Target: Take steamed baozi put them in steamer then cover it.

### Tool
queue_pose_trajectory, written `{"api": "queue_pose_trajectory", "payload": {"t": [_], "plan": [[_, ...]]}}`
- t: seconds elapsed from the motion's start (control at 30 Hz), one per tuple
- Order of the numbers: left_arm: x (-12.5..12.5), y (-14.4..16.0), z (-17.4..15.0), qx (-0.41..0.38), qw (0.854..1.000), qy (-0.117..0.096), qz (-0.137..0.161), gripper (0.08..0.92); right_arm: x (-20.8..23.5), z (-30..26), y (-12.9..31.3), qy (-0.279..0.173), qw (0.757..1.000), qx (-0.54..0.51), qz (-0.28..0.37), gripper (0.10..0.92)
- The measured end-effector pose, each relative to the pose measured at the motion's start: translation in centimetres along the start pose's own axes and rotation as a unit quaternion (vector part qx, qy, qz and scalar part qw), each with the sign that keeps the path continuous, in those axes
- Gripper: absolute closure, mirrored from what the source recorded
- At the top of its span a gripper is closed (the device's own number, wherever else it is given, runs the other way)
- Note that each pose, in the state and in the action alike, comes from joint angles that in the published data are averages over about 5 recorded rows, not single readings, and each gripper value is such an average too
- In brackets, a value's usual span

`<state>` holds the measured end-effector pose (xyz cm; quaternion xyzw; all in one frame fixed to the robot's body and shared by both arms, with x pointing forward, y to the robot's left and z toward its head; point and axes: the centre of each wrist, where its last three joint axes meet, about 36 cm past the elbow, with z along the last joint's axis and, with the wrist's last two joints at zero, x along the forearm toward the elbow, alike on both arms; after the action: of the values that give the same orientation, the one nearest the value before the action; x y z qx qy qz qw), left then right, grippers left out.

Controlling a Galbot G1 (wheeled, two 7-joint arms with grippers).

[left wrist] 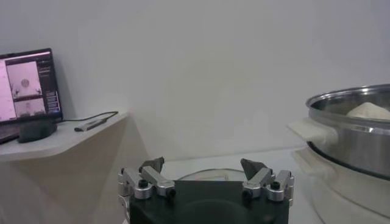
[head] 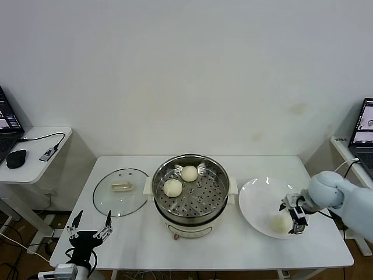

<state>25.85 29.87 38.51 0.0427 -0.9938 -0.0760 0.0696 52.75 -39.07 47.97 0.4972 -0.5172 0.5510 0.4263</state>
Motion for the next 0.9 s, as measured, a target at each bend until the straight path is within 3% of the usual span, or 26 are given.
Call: {"api": "queue_pose_trajectory", "payload": {"t": [0.27,0.6,0.9], "plan": [[-0.1,0.0,0.1,0.0,1.0,0.0,0.0,0.177,-1.5,-0.1,-0.4,0.002,1.0,-0.004,0.0,0.271],[-0.1,0.1,0.2,0.0,1.0,0.001,-0.003,0.177,-2.2,-0.5,-0.9,-0.001,1.0,-0.007,-0.005,0.432],[-0.1,0.1,0.1,0.0,1.0,0.0,-0.002,0.177,-0.7,-0.1,-1.4,-0.003,1.0,-0.012,-0.001,0.445]]}}
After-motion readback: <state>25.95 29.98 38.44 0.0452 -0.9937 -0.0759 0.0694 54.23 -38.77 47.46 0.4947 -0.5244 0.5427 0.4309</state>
